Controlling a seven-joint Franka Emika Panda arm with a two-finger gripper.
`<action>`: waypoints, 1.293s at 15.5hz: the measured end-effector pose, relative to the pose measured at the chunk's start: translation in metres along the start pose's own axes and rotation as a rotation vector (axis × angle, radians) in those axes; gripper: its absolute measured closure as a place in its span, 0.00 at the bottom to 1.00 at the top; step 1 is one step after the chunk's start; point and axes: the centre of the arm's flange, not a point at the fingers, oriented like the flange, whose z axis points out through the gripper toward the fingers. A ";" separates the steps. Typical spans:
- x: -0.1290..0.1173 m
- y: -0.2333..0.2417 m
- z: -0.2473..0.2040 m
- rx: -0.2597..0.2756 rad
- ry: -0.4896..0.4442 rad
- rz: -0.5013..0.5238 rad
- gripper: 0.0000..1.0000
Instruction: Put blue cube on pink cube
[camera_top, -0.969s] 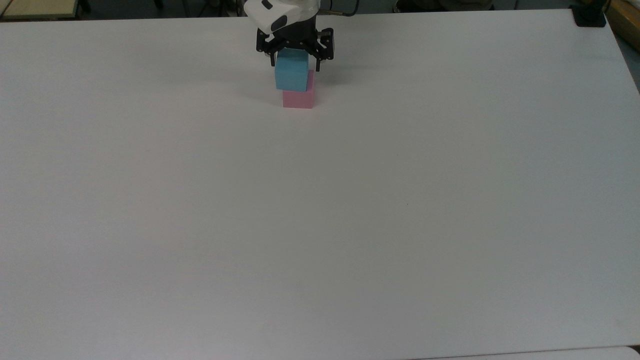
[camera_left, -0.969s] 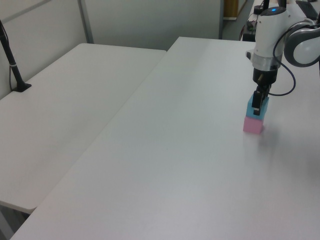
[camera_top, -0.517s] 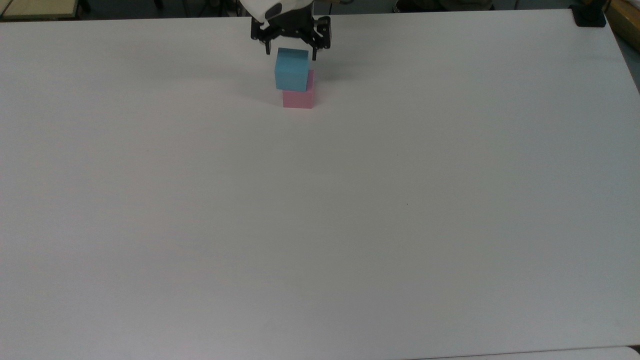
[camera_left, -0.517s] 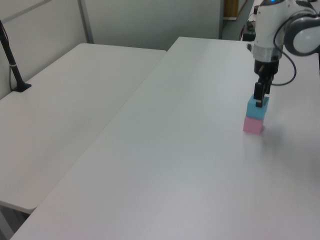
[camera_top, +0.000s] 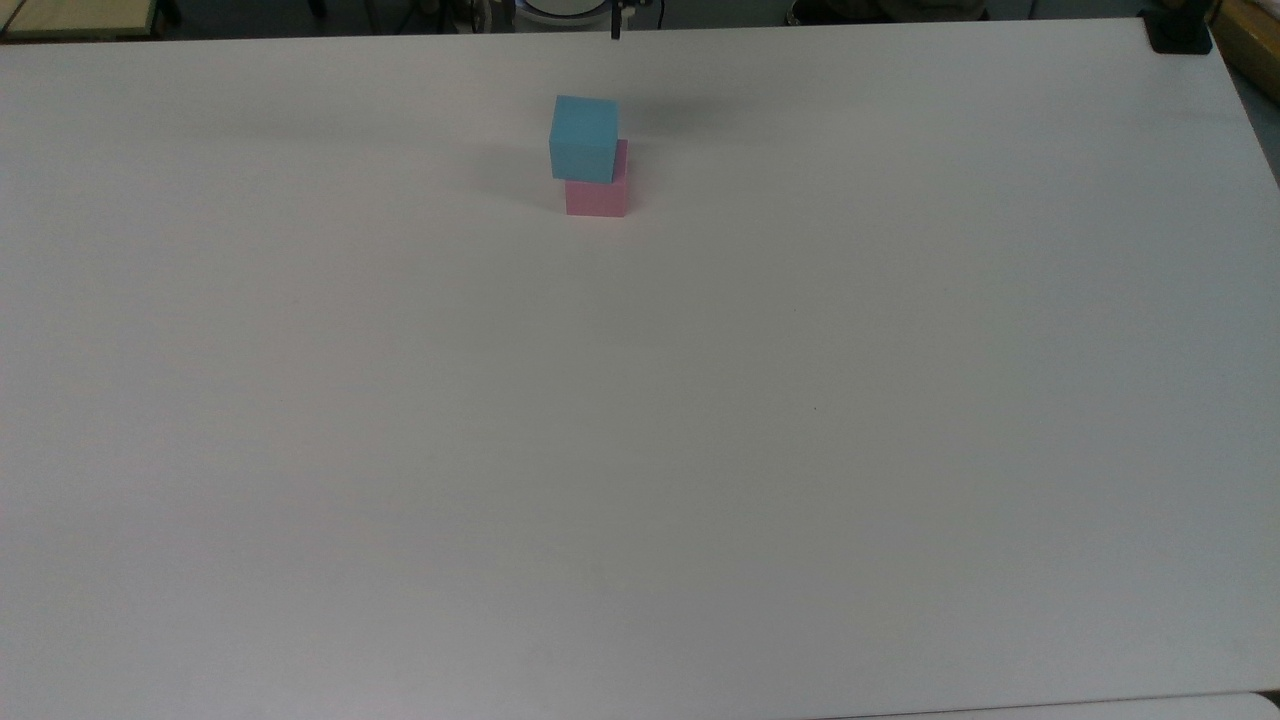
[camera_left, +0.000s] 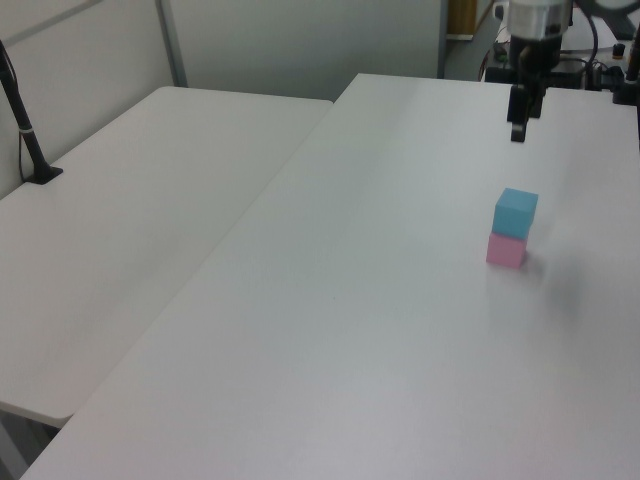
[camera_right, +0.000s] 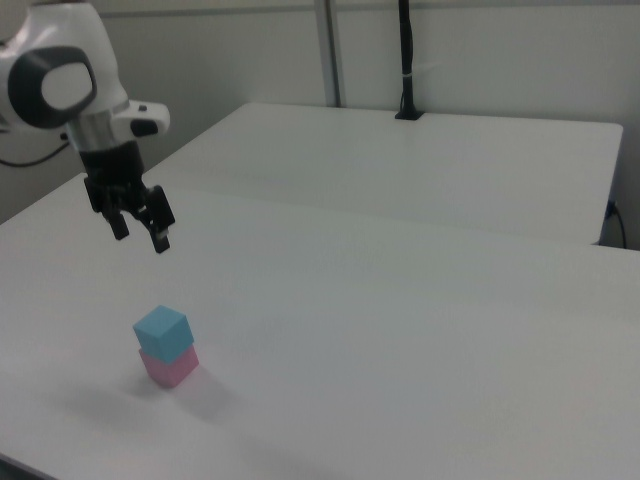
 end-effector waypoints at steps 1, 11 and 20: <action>0.004 0.000 -0.014 0.000 0.006 -0.007 0.00; 0.086 -0.009 -0.063 -0.010 0.050 -0.040 0.00; 0.086 -0.004 -0.072 -0.012 0.050 -0.098 0.00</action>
